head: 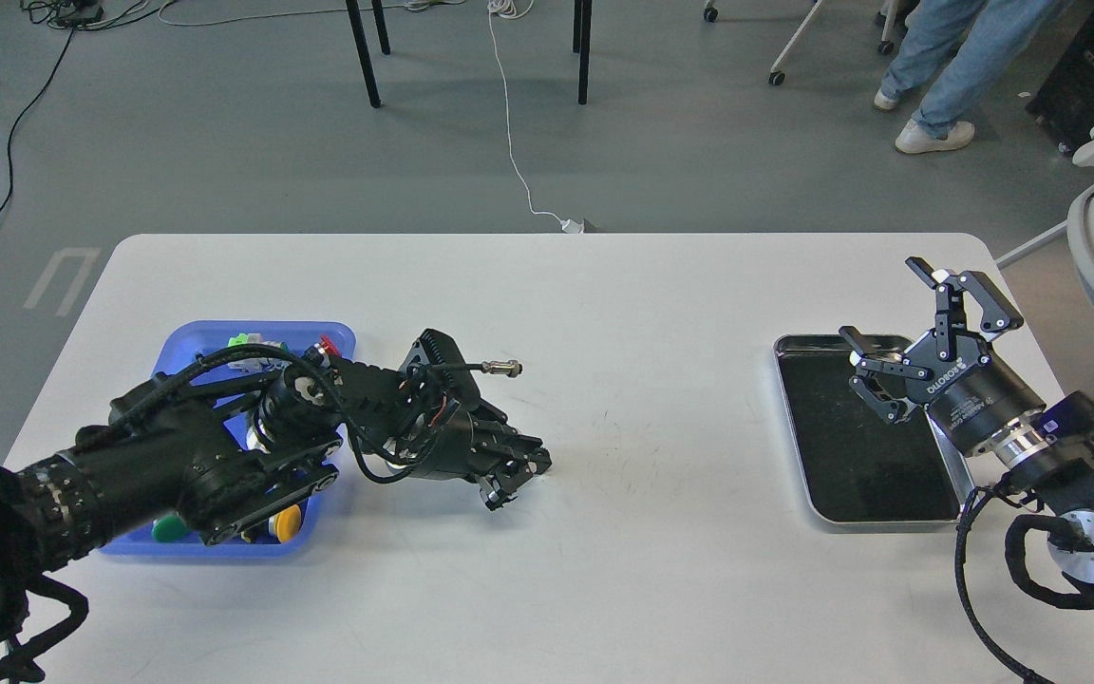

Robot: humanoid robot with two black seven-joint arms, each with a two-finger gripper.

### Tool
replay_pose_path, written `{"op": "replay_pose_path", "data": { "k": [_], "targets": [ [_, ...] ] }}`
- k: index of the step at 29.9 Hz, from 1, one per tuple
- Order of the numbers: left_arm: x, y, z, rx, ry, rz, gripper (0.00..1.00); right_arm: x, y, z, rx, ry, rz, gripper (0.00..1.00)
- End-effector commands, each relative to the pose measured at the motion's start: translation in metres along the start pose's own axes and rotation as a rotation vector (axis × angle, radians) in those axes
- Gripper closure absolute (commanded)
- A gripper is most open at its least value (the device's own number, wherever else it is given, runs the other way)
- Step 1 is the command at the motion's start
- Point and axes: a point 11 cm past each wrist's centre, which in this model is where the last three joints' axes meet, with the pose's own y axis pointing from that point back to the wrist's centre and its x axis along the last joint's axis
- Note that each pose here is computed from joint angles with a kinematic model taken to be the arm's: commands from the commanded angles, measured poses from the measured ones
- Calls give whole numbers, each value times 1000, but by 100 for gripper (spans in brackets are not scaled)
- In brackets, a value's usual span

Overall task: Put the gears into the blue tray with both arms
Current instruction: 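Carry the piece over the blue tray and release it with the left gripper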

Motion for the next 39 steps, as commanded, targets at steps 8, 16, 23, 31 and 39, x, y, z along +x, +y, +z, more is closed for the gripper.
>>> {"op": "replay_pose_path", "data": {
  "k": [8, 16, 23, 31, 39],
  "targets": [
    [13, 83, -41, 121, -75, 56, 82, 0, 0, -1, 3, 0, 0, 3],
    [-25, 170, -69, 251, 31, -2, 81, -3, -3, 2, 6, -10, -7, 3],
    [-66, 220, -93, 380, 117, -62, 80, -2, -3, 1, 7, -9, -4, 3],
    [-103, 227, -111, 448, 202, -118, 80, -4, -4, 3, 5, -13, -9, 3],
    [-118, 221, -124, 484, 247, -135, 79, -3, -3, 2, 6, -10, -7, 3]
  ]
}}
